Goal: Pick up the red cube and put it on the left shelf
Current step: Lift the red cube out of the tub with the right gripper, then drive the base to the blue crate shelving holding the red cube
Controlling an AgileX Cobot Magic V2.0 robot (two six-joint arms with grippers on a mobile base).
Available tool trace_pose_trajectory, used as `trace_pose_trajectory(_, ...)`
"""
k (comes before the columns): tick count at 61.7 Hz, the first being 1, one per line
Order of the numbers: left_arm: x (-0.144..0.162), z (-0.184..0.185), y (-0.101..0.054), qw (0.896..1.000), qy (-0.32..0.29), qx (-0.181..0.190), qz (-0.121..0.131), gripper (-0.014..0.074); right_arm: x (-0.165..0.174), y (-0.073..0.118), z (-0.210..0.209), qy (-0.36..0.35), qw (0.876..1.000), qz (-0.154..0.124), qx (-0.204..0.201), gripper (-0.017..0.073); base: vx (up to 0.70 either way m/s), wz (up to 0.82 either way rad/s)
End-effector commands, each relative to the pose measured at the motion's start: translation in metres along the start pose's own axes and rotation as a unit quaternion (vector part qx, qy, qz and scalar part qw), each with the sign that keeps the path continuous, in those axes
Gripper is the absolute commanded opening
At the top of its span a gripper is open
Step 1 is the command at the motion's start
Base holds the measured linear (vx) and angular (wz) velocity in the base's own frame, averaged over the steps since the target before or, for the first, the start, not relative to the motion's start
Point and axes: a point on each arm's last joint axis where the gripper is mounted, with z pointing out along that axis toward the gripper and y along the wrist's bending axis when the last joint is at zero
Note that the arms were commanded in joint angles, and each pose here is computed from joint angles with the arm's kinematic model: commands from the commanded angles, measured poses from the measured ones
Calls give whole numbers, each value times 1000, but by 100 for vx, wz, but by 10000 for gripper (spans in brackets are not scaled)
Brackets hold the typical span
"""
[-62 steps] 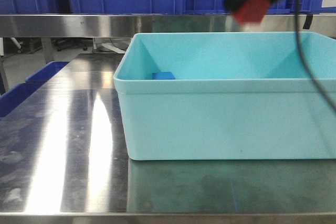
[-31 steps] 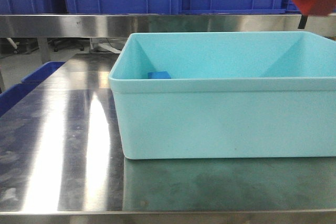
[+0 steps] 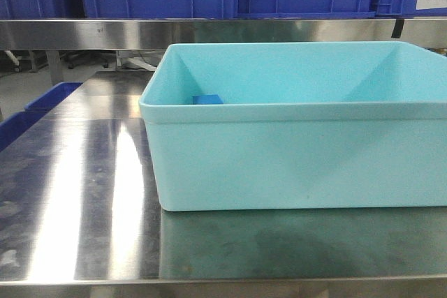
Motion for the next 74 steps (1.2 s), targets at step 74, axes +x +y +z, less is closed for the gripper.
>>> trace_pose_trajectory(74, 1, 1, 0, 1000, -26, -5, -5, 106, -17, -7, -21, -77, 997, 0, 27, 60, 0, 1)
